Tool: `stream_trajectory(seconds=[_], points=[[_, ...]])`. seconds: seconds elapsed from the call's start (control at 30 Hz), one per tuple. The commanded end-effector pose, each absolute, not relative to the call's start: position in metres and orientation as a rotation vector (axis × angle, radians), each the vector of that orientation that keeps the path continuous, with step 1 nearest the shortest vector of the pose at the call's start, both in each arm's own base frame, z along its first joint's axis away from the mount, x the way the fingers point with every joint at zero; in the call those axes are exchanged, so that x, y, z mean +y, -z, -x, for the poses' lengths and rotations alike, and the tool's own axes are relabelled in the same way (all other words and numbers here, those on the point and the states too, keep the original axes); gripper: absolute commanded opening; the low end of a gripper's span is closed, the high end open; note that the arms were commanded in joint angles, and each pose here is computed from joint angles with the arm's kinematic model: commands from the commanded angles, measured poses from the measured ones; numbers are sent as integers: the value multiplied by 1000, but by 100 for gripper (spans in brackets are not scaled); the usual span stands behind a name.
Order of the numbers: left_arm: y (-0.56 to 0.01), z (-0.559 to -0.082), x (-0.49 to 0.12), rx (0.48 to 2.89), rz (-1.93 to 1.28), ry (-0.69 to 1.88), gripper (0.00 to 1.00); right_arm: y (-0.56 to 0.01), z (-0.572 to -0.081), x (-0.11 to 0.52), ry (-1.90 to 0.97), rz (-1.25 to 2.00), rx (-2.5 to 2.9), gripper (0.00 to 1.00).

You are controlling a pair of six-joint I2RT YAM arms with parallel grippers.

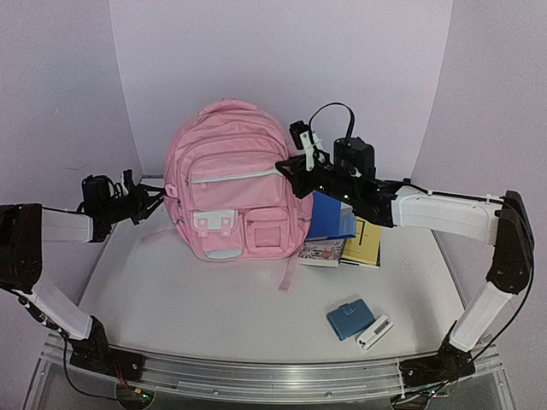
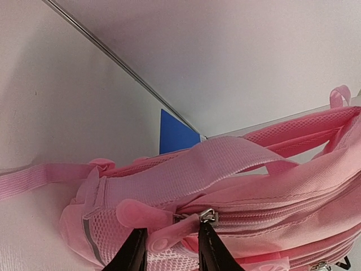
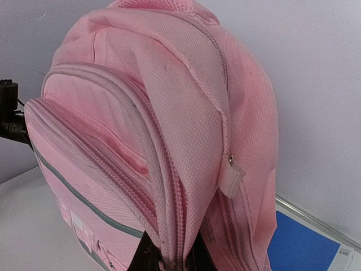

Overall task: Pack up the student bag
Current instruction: Unzip the student bag at the center of the board.

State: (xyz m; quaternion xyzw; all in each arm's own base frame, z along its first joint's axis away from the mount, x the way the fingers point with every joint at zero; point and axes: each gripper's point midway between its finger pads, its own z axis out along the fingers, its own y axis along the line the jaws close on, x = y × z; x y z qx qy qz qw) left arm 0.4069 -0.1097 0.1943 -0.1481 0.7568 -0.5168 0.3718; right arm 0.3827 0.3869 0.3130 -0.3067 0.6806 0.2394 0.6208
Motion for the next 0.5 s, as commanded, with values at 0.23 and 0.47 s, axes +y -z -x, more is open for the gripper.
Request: stream_trajectory(seconds=[0.23,0.47], points=[[-216,-408,-106,1850,394,1328,18,-398,-377,379,-596,604,1350,0],[-220,-405,-105,1852,374,1306,1,-397,-377,378,-594,605,1353,0]])
